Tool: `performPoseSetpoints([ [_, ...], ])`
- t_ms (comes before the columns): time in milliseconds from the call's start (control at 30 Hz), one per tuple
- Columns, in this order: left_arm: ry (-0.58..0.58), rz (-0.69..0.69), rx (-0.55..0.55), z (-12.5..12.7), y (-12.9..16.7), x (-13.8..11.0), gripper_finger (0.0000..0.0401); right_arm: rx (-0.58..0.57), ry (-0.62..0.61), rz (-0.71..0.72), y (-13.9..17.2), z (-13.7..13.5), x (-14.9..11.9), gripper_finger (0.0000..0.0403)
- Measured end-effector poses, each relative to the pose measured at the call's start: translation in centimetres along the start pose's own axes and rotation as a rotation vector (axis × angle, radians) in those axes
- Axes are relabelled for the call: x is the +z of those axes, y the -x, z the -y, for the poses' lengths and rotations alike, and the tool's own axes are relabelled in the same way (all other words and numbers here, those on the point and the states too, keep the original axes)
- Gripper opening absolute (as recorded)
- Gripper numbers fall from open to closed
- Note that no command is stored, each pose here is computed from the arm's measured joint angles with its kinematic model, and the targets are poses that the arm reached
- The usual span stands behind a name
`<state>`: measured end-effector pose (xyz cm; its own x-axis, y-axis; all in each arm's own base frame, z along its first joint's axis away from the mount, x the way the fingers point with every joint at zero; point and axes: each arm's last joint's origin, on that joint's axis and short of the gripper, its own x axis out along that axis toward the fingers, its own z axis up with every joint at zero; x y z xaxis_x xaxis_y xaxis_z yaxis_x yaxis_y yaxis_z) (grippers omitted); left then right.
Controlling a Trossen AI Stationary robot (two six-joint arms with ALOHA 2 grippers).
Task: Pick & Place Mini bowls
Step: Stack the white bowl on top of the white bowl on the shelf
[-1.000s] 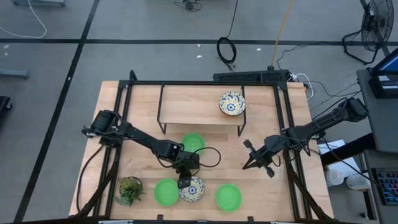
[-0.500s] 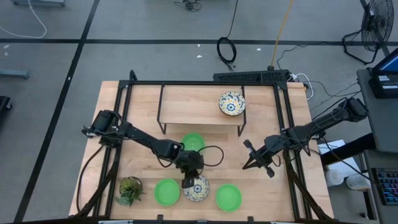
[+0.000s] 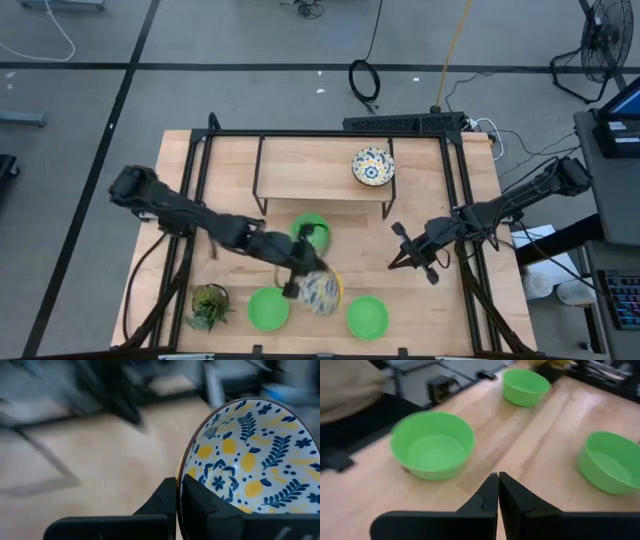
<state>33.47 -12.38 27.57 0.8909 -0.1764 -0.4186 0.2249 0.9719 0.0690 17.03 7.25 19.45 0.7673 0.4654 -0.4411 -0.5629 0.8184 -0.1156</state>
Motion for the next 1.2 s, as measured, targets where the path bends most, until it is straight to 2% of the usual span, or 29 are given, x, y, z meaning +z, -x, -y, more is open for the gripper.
performPoseSetpoints([
  [100, -0.121, 0.052, 0.279, 0.3, 2.5, 1.5, 0.0010, -0.052, -0.007, -0.013, 0.0, 0.2, -0.1, 0.0000],
  [167, -0.146, 0.063, 0.509, 0.5, 3.6, 2.1, 0.0010, -0.080, -0.019, -0.018, 0.0, 0.2, -0.1, 0.0000],
  [267, -0.210, 0.003, 0.847, 0.6, 4.5, 2.1, 0.0011, -0.101, -0.049, -0.018, 0.0, 0.3, -0.1, 0.0000],
  [400, -0.249, -0.091, 1.166, 0.6, 4.7, 1.6, 0.0010, -0.106, -0.079, 0.002, 0.0, 0.3, 0.1, 0.0000],
  [467, -0.275, -0.140, 1.268, 0.6, 4.5, 1.2, 0.0010, -0.155, -0.083, 0.034, -0.1, 0.5, 0.4, 0.0000],
  [533, -0.294, -0.173, 1.314, 0.3, 3.9, 1.0, 0.0010, -0.247, -0.078, 0.076, -0.5, 0.9, 0.9, 0.0000],
  [700, -0.335, -0.230, 1.334, -0.4, 2.3, 0.6, 0.0010, -0.546, -0.032, 0.128, -2.5, 2.2, 1.2, 0.0001],
  [833, -0.373, -0.279, 1.349, -0.9, 1.3, 0.4, 0.0010, -0.771, 0.005, 0.129, -3.8, 3.4, 0.9, 0.0026],
  [933, -0.399, -0.308, 1.353, -1.0, 0.8, 0.2, 0.0010, -0.843, 0.009, 0.137, -4.4, 4.0, 1.5, 0.0069],
  [1200, -0.423, -0.312, 1.338, -0.4, 0.8, 0.5, 0.0010, -0.907, -0.038, 0.267, -5.0, 6.3, 6.4, 0.0212],
])
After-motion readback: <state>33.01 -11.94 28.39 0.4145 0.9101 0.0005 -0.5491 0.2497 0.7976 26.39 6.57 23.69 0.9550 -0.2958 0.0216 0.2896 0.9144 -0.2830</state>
